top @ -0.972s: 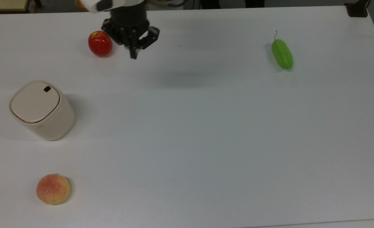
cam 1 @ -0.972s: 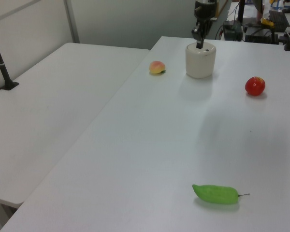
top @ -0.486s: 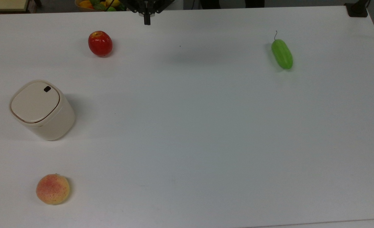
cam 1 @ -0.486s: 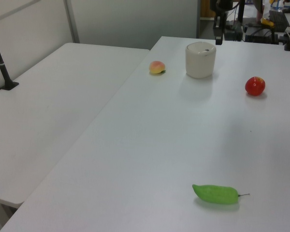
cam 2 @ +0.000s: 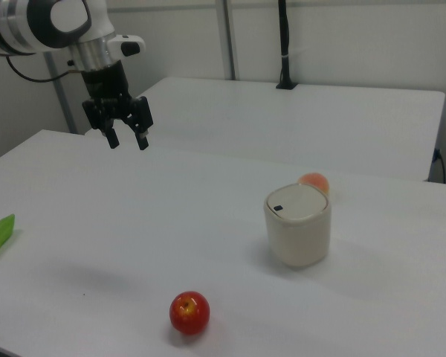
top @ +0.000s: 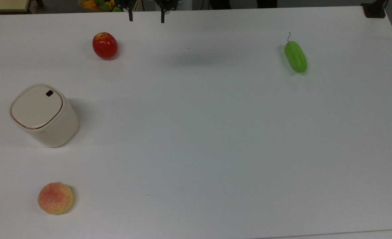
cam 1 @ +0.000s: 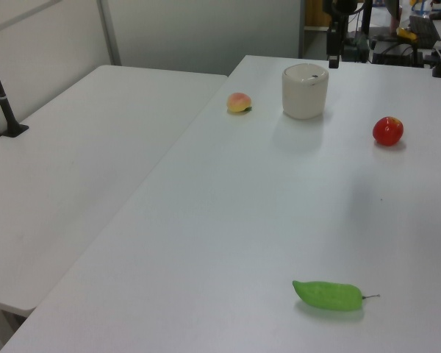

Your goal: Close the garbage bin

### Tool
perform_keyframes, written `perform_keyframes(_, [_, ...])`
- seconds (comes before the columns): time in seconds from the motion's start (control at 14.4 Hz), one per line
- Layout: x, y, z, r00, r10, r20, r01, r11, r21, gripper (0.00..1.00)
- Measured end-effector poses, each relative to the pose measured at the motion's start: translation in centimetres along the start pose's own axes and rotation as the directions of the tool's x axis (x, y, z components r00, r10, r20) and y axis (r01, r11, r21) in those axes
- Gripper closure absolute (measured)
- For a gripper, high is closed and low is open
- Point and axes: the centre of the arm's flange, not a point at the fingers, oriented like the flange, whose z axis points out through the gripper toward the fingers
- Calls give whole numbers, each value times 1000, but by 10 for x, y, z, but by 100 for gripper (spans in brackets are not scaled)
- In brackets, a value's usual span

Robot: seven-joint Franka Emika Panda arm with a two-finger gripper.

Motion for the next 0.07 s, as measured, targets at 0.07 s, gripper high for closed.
perform_keyframes(0.07, [-1, 1, -2, 1000, 1, -4, -1, 1000, 0, 9])
